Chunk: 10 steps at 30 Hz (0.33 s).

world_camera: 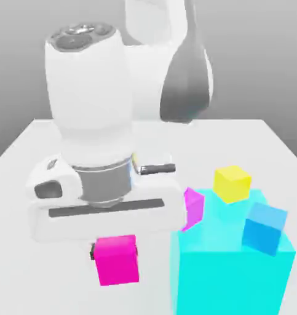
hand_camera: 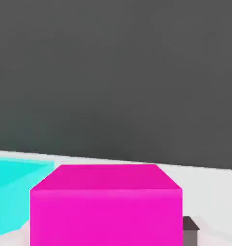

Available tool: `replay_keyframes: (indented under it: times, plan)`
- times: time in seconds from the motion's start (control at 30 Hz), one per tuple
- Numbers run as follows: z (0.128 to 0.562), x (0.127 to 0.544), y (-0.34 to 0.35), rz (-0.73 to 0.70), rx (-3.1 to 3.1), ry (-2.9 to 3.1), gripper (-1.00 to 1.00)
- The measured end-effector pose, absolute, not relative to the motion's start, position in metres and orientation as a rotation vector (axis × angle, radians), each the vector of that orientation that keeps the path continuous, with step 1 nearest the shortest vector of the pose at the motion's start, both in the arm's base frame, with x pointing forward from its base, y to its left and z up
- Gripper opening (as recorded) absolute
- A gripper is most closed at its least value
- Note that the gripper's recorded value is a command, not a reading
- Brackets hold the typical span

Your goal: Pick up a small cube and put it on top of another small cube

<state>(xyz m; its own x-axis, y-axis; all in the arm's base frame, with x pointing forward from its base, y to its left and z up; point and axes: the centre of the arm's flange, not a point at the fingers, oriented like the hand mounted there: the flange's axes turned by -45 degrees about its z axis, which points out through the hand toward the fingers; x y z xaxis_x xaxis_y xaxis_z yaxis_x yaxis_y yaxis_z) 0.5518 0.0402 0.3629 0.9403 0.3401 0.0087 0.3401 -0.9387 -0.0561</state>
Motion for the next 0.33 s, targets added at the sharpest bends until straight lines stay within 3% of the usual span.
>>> replay_keyframes:
  times: [0.1,0.2,0.23,0.33]
  plan:
    - [0.419,0.529,0.153,0.002,-2.932,-1.047,-1.00]
    - [0.405,0.507,0.212,0.001,-2.846,-1.310,-1.00]
    - [0.396,0.515,0.190,0.001,-2.871,-1.257,1.00]
    - [0.396,0.520,0.175,0.001,-2.890,-1.215,1.00]
